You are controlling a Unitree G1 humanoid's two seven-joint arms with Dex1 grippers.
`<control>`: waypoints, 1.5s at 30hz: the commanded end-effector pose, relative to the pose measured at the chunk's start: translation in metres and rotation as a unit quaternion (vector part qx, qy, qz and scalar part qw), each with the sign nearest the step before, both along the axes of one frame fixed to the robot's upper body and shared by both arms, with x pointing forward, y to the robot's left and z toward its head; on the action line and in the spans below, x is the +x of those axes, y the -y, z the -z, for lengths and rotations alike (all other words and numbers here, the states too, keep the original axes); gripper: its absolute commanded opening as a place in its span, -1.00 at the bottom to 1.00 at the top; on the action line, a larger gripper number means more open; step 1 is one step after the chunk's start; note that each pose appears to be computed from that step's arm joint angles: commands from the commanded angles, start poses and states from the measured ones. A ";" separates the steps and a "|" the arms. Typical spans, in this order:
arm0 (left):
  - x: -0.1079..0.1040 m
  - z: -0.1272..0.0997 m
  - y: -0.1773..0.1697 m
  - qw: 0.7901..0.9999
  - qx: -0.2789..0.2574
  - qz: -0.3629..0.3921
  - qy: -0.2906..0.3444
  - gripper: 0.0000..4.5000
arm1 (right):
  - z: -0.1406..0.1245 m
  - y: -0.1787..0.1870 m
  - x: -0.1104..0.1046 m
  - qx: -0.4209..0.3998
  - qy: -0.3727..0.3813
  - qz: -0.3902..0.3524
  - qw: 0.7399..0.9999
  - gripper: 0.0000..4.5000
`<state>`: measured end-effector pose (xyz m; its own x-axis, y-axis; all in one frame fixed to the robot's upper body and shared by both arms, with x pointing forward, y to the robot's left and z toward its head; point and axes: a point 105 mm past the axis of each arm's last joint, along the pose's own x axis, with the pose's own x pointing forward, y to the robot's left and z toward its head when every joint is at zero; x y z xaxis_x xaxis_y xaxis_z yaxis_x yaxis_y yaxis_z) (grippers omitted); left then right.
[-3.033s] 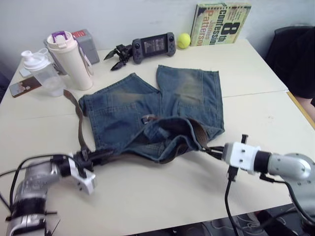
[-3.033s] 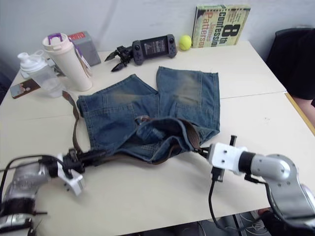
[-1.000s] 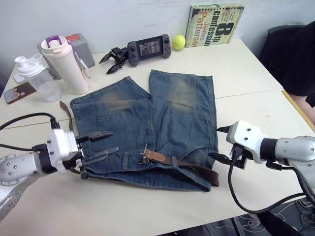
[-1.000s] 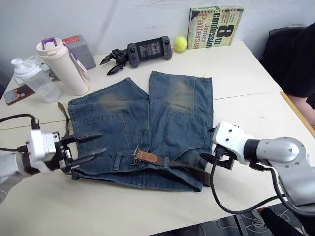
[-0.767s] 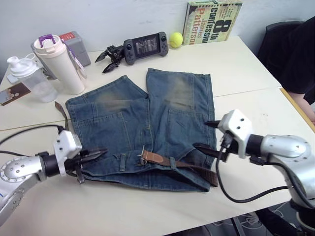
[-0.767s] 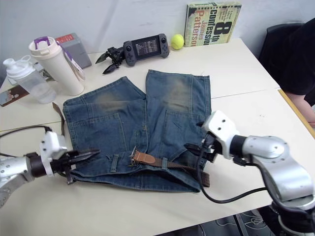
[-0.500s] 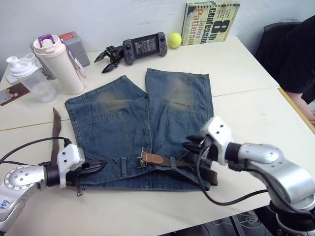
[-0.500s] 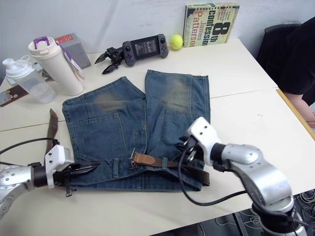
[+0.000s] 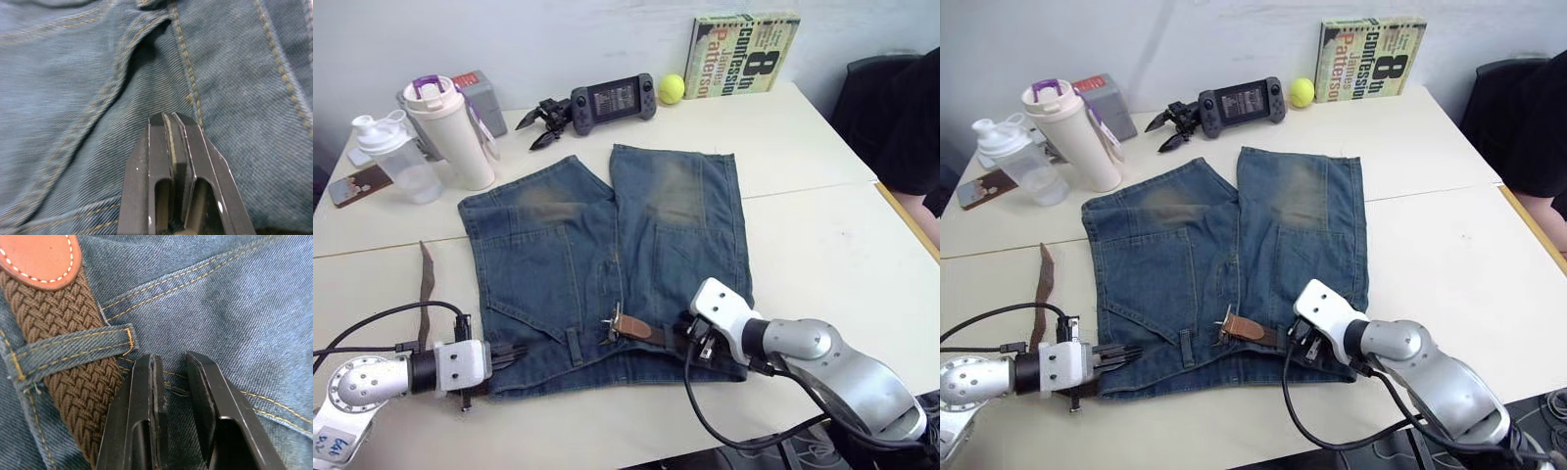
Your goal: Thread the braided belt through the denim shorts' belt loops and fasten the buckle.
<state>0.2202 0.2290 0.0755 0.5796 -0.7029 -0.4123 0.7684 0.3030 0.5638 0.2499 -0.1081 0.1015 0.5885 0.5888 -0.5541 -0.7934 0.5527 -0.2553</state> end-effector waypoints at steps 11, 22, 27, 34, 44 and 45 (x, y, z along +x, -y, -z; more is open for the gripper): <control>0.021 -0.069 0.007 0.945 -0.280 -0.167 0.017 -1.00 | -0.099 0.034 0.030 0.233 0.103 0.096 0.962 -0.56; 0.040 -0.090 0.026 0.904 -0.364 -0.226 0.002 -0.86 | -0.088 0.060 0.058 0.254 0.127 0.249 0.926 -0.58; 0.043 -0.085 0.026 0.893 -0.375 -0.250 0.003 -0.01 | -0.076 0.058 0.059 0.256 0.123 0.269 0.920 -0.59; 0.056 -0.081 0.017 0.868 -0.391 -0.306 0.025 0.56 | -0.066 0.039 0.055 0.233 0.116 0.231 0.937 -0.59; 0.084 -0.112 -0.058 0.821 -0.378 -0.421 0.074 0.56 | -0.066 0.029 0.055 0.235 0.112 0.205 0.943 -0.59; 0.085 -0.113 -0.061 0.821 -0.377 -0.424 0.072 0.56 | -0.066 0.026 0.055 0.236 0.111 0.200 0.944 -0.59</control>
